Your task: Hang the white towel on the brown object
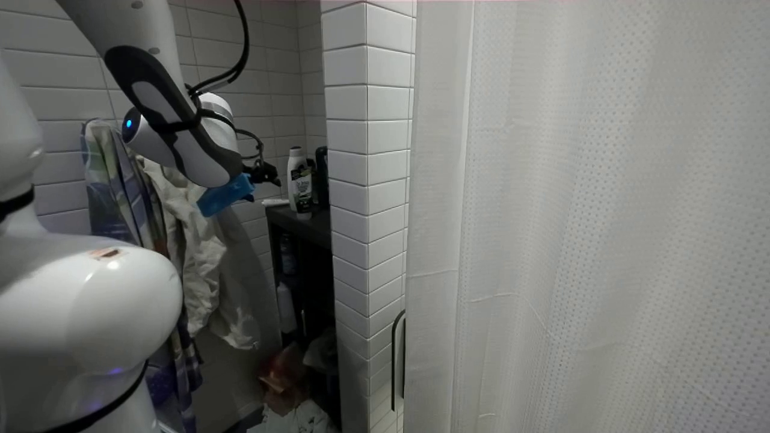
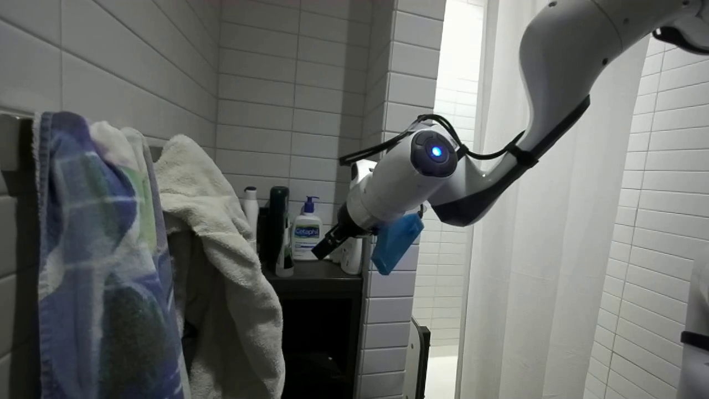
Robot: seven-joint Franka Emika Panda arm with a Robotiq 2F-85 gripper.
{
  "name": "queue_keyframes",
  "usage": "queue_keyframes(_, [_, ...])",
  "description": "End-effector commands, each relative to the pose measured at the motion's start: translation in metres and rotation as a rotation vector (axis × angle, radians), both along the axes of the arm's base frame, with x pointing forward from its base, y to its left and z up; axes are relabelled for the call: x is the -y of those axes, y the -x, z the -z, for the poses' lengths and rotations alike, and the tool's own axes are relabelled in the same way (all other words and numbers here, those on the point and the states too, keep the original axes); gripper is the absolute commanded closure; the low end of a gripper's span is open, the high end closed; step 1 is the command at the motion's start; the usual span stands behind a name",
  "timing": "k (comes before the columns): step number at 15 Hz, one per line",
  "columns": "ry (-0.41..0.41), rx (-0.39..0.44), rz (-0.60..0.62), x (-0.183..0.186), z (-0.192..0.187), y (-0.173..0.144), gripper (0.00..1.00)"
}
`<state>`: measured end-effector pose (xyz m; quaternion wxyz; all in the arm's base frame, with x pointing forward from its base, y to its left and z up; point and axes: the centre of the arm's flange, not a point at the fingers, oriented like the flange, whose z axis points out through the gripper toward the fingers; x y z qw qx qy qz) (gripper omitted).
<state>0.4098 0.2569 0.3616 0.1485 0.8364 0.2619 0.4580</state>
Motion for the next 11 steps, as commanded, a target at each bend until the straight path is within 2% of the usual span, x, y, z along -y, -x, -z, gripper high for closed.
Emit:
queue_keyframes(1, [-0.002, -0.066, 0.053, 0.056, -0.005, 0.035, 0.00])
queue_keyframes(5, [-0.045, -0.199, 0.077, 0.102, 0.015, 0.079, 0.00])
queue_keyframes(6, [-0.038, -0.163, 0.071, 0.077, 0.027, 0.048, 0.00])
queue_keyframes(8, [-0.046, -0.194, 0.077, 0.091, 0.033, 0.063, 0.00])
queue_keyframes(11, [-0.051, -0.190, 0.077, 0.093, 0.031, 0.068, 0.00])
